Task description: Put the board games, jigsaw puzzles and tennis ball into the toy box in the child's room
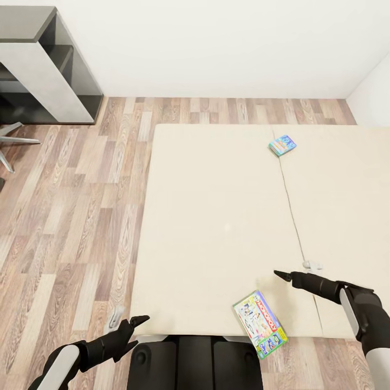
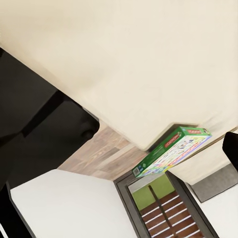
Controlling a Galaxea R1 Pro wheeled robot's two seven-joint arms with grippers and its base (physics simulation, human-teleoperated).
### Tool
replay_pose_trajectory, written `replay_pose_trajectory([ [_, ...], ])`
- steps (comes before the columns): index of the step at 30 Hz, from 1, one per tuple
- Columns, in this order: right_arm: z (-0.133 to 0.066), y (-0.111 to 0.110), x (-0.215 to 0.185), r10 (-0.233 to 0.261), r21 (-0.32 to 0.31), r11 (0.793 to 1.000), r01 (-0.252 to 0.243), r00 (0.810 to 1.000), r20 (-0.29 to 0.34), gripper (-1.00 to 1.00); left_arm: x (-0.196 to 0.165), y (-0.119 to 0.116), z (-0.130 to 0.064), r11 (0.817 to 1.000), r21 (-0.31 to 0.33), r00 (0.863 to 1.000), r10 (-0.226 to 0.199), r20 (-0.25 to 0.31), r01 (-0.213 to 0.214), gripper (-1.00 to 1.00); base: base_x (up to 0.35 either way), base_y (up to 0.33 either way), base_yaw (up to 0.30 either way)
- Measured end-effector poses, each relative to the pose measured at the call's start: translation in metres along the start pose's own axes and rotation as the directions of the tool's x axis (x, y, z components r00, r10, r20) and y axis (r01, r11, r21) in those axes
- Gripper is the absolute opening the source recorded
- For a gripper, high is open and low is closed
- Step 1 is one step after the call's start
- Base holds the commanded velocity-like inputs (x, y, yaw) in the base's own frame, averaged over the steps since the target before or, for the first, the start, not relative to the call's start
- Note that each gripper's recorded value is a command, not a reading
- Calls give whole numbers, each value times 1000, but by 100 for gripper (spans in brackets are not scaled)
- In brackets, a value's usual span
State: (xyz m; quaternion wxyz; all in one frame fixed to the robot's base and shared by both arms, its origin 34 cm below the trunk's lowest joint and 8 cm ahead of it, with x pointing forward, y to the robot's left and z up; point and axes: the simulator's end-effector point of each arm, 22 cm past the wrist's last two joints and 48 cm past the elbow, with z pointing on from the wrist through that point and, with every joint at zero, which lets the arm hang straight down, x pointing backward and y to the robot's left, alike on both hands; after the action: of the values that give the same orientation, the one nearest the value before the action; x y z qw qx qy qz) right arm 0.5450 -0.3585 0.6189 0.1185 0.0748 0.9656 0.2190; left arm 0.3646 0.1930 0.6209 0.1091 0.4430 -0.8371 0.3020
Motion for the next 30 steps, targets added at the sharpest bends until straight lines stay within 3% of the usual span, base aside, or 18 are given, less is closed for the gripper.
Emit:
replay_pose_trajectory([
  [15, -1, 1, 0, 9, -5, 1000, -9, 1000, -6, 100, 0, 0, 0, 1000, 0, 1000, 0, 0, 0, 100, 0, 12, 0],
  [30, -2, 0, 1, 10, -4, 1000, -10, 1000, -9, 100, 0, 0, 0, 1000, 0, 1000, 0, 0, 0, 100, 0, 151, 0],
])
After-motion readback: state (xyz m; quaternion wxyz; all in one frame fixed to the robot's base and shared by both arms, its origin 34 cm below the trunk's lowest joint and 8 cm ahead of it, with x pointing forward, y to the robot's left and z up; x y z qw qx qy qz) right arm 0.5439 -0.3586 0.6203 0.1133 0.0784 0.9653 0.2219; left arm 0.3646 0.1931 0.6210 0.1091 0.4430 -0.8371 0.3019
